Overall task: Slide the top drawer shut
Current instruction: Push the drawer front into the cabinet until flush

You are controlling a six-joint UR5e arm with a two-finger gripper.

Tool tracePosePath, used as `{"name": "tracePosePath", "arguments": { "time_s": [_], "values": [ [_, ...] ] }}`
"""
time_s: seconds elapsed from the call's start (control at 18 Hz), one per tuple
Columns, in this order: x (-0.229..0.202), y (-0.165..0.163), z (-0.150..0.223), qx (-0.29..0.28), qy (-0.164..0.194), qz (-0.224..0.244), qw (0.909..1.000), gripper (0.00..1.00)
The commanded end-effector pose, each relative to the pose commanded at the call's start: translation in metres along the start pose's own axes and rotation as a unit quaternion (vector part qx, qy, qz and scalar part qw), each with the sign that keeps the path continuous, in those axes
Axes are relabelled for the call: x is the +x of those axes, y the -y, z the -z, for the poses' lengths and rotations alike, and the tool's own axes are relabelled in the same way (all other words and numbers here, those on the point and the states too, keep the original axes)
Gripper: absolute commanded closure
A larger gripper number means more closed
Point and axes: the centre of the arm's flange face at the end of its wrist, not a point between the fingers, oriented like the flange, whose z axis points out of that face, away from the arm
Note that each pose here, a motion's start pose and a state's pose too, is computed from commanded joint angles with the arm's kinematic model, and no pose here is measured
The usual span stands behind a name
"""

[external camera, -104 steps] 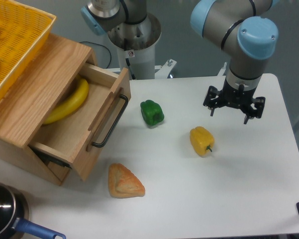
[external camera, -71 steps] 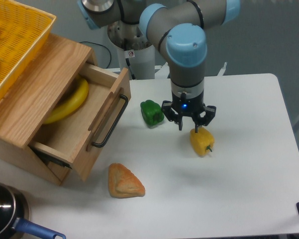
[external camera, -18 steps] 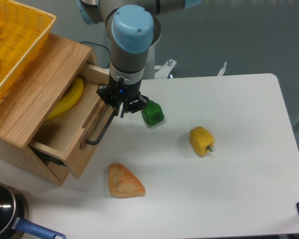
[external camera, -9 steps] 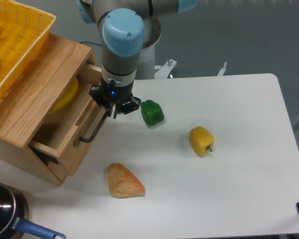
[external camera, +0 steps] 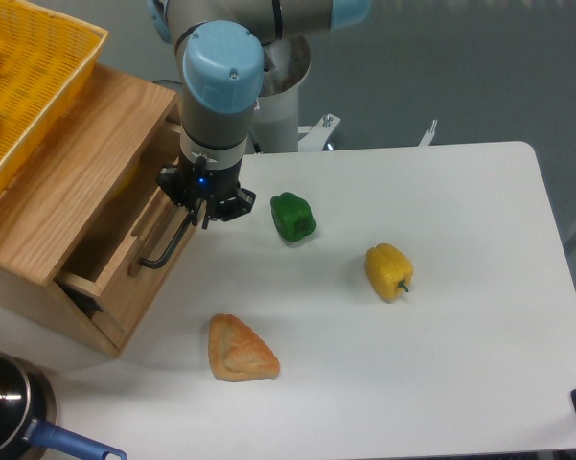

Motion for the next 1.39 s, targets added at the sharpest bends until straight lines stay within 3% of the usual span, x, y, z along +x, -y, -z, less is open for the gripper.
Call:
{"name": "tracePosePath", "arguments": {
  "time_s": [1.39],
  "values": [
    [0.045,0.010,-0.012,0.004,-0.033,-0.012,0.9994,0.79]
  ]
}}
